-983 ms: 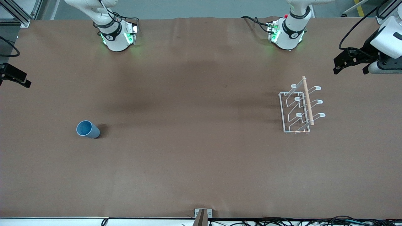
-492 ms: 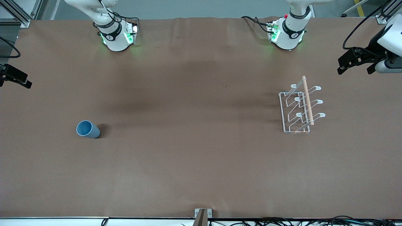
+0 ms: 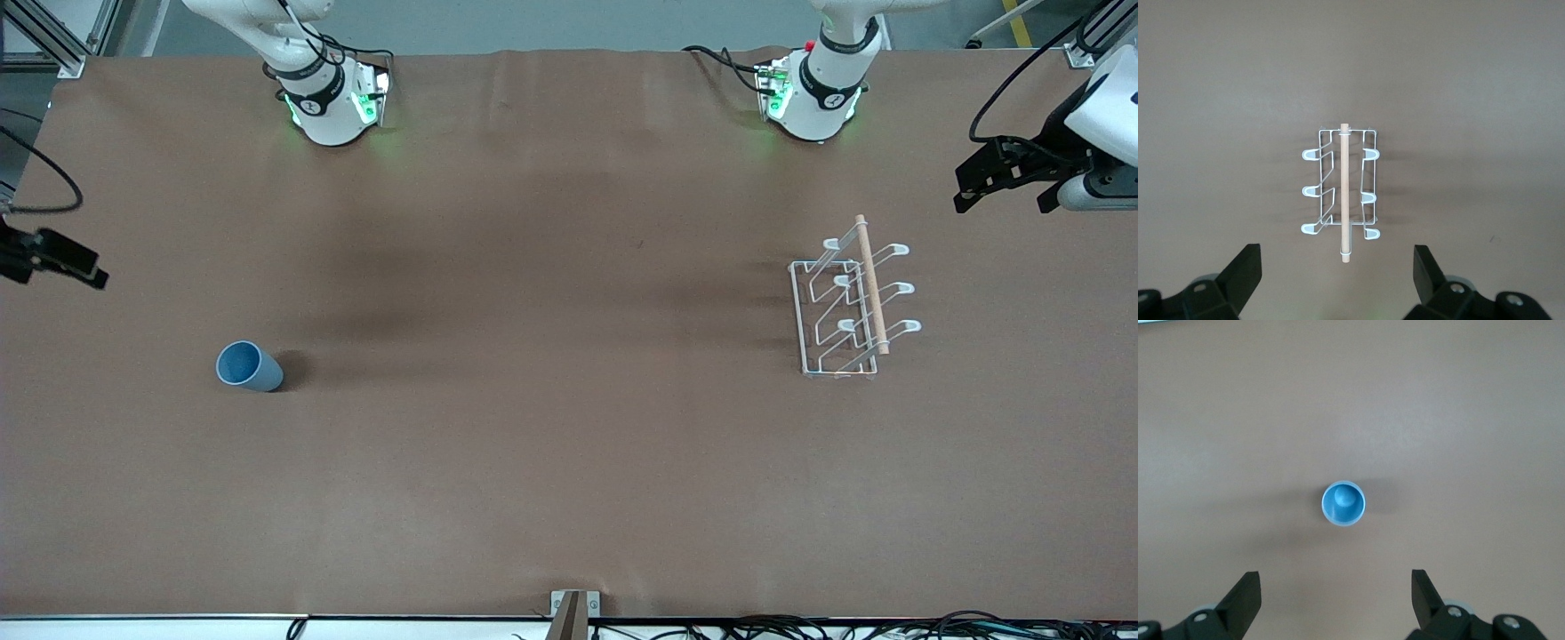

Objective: Hang cup on cup holder
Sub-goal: 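Lower the open right gripper around the blue cup's rim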

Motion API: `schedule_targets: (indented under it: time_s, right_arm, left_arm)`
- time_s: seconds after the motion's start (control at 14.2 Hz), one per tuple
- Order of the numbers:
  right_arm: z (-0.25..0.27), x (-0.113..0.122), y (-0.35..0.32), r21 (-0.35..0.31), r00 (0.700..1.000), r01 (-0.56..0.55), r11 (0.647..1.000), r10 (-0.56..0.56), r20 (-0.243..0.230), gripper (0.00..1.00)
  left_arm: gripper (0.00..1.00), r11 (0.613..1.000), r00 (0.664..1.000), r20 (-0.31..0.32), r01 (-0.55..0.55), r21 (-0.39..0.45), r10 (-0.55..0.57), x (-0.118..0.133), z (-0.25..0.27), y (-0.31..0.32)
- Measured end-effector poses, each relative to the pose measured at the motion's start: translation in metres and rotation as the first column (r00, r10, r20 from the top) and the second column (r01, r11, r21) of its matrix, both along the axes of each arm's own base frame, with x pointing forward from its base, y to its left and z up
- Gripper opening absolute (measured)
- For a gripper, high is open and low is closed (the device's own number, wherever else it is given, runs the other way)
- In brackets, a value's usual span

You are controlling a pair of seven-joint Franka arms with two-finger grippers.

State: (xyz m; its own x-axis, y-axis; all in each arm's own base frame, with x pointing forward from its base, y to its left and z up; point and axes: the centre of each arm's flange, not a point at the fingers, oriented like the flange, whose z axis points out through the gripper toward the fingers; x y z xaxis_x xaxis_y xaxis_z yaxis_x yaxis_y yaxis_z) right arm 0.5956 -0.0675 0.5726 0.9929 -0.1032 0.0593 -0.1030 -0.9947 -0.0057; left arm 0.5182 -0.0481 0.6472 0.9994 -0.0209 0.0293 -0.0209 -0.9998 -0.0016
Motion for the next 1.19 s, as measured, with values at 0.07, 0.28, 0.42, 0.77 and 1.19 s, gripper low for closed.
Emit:
schedule_targets:
  time_s: [0.07, 0.28, 0.42, 0.77, 1.19]
  right_arm:
    - [-0.023, 0.008, -0.003, -0.002, 1.000, 0.004, 1.000, -0.004, 0.008, 1.00]
    - [-0.093, 0.029, -0.008, -0.004, 1.000, 0.010, 1.000, -0.010, -0.027, 1.00]
    - [-0.137, 0.043, -0.010, -0.005, 0.999, 0.013, 1.000, -0.013, -0.053, 1.00]
    - [-0.220, 0.055, -0.023, -0.004, 0.991, 0.029, 1.000, -0.030, -0.130, 0.99]
    - [-0.259, 0.034, -0.032, 0.005, 0.975, 0.048, 0.999, -0.046, -0.216, 0.98]
  left_arm:
    - [1.00, 1.000, 1.000, 0.000, 0.000, 0.000, 0.000, 0.000, 0.000, 0.000]
    - [1.00, 1.000, 1.000, -0.001, 0.000, 0.000, 0.000, 0.001, -0.001, 0.000]
    - [1.00, 1.000, 1.000, -0.003, 0.000, 0.000, 0.000, 0.001, -0.002, 0.000]
    - [1.00, 1.000, 1.000, -0.008, 0.002, -0.001, -0.002, 0.003, -0.004, -0.001]
    - [1.00, 1.000, 1.000, -0.009, 0.003, -0.001, -0.003, 0.003, -0.005, -0.002]
